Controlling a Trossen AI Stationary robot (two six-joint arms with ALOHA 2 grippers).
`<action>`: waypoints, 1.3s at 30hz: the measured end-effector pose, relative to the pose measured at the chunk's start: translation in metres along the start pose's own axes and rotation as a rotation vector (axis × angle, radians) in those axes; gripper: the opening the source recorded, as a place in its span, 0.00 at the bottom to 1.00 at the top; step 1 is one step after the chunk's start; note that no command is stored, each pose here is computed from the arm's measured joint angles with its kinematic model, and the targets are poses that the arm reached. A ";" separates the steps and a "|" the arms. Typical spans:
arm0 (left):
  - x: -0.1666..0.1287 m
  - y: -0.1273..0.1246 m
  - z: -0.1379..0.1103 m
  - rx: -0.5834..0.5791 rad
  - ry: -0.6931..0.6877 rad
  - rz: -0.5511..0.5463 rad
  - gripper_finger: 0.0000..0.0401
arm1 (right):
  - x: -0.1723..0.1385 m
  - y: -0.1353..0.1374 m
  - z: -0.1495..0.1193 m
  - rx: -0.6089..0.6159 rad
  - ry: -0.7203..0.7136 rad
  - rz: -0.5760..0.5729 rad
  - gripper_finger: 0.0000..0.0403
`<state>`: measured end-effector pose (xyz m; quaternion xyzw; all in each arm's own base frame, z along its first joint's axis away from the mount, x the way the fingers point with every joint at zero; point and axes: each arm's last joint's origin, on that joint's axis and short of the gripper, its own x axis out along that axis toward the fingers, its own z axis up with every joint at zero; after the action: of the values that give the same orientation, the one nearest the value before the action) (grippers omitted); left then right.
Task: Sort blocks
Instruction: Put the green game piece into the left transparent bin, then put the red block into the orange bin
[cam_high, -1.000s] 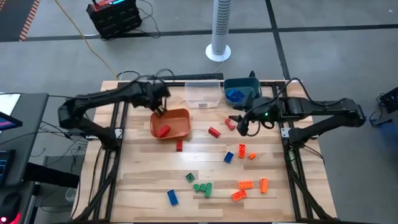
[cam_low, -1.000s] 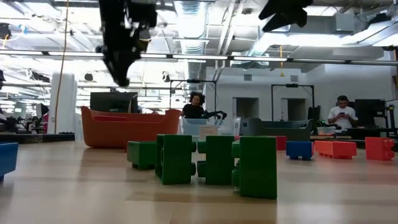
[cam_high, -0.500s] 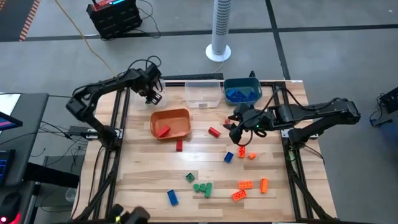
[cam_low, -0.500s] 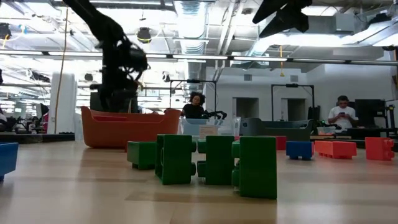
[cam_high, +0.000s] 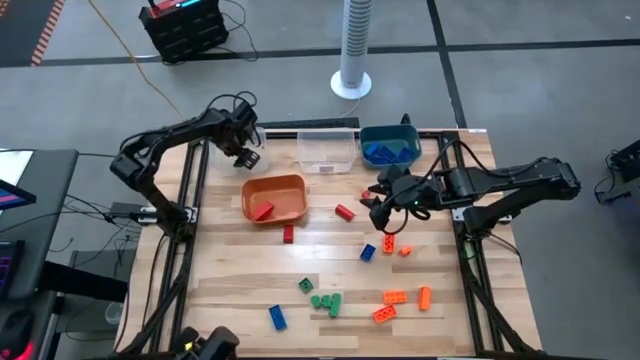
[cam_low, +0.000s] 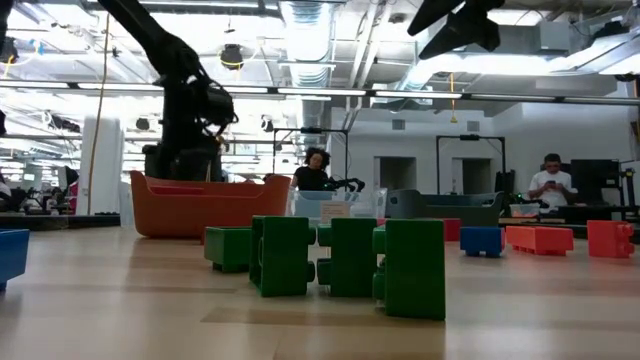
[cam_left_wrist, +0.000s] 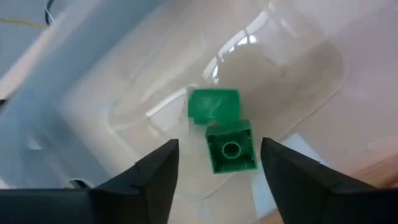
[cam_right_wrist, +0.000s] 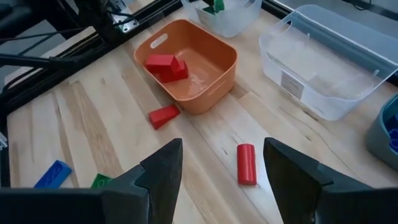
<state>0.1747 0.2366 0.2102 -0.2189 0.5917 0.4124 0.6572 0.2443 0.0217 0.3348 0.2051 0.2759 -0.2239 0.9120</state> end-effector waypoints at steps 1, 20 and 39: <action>-0.004 0.001 -0.001 -0.003 -0.014 0.001 0.57 | 0.000 0.000 0.000 -0.008 0.000 0.000 0.58; -0.145 -0.112 -0.072 0.082 -0.507 -0.354 0.59 | 0.069 -0.042 -0.006 -0.138 0.297 -0.001 0.58; -0.159 -0.151 -0.120 0.048 -0.426 -0.428 0.59 | 0.190 -0.043 -0.055 -0.201 0.489 -0.005 0.58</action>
<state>0.2307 0.0129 0.3079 -0.2316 0.3906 0.2872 0.8434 0.3414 -0.0425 0.1689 0.1606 0.5093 -0.1413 0.8336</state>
